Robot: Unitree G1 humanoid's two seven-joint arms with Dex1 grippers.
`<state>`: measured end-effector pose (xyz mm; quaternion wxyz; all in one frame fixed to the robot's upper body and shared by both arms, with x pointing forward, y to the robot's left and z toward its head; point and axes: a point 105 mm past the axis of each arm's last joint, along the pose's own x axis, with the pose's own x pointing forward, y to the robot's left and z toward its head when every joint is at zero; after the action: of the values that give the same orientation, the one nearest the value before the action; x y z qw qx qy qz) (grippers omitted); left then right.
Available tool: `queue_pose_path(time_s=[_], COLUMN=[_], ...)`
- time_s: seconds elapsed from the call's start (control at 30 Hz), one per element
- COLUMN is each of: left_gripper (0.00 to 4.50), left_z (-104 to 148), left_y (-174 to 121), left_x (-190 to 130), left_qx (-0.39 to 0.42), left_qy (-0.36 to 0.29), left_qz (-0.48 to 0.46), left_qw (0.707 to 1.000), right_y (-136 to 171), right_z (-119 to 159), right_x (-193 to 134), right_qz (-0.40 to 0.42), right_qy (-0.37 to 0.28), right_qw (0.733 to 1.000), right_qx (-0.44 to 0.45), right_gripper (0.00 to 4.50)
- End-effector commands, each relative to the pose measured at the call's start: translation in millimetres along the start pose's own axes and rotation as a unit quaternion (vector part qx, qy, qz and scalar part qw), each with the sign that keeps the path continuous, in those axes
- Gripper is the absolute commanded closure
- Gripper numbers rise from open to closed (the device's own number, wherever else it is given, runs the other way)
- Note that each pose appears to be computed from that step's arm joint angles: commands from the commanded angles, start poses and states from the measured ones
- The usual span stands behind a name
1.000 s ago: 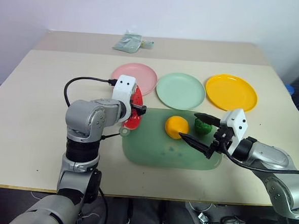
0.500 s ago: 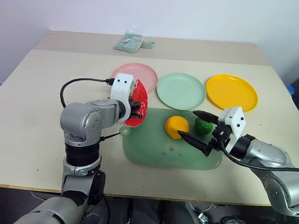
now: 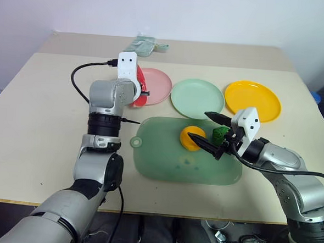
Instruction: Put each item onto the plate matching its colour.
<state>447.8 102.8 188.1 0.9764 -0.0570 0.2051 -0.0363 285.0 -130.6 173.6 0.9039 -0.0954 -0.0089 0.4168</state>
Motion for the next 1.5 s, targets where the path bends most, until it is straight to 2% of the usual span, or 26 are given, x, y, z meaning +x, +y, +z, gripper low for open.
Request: queue_pose_path(time_s=[0.03, 0.2, 0.3, 0.47, 0.57, 0.63, 0.7, 0.83, 0.93, 1.13, 1.47, 1.5], left_gripper=[2.61, 0.22, 0.22, 0.22, 0.22, 0.22, 0.10, 0.10, 0.10, 0.10, 0.10, 0.04], left_z=[29, 48, 58, 41, 27, 9, -16, -64, -89, -102, -102, -102], left_y=[-10, 2, 12, 33, 42, 37, 32, 35, 28, 13, 5, 6], left_x=[-3, -10, -24, -42, -62, -81, -97, -104, -109, -114, -121, -121], left_qx=[-0.032, -0.046, -0.047, 0.006, 0.094, 0.141, 0.174, 0.244, 0.240, 0.214, 0.214, 0.214], left_qy=[-0.060, -0.105, -0.145, -0.168, -0.202, -0.212, -0.195, -0.139, -0.118, -0.113, -0.123, -0.124], left_qz=[-0.043, -0.043, -0.067, -0.097, -0.134, -0.202, -0.266, -0.294, -0.326, -0.361, -0.384, -0.383], left_qw=[0.997, 0.992, 0.986, 0.981, 0.966, 0.946, 0.928, 0.914, 0.907, 0.901, 0.890, 0.890], right_y=[0, -4, -13, -7, -6, -5, -7, -7, -8, -9, -3, -3], right_z=[10, 7, 7, 1, -2, -8, -15, -19, -22, -28, -51, -51], right_x=[-5, -13, -20, -22, -19, -17, -14, -5, 2, 8, 20, 21], right_qz=[-0.013, -0.036, -0.055, -0.039, -0.035, -0.031, -0.037, -0.039, -0.041, -0.033, -0.023, -0.025], right_qy=[-0.017, -0.008, 0.000, 0.020, 0.023, 0.038, 0.054, 0.060, 0.065, 0.079, 0.124, 0.125], right_qw=[1.000, 0.999, 0.998, 0.999, 0.999, 0.999, 0.998, 0.997, 0.997, 0.996, 0.992, 0.992], right_qx=[-0.020, -0.024, -0.024, -0.019, -0.005, 0.009, 0.009, -0.006, -0.019, -0.024, 0.005, 0.008], right_gripper=[0.00, 0.00, 0.00, 0.00, 0.00, 0.00, 0.00, 0.00, 0.00, 0.00, 0.00, 0.26])
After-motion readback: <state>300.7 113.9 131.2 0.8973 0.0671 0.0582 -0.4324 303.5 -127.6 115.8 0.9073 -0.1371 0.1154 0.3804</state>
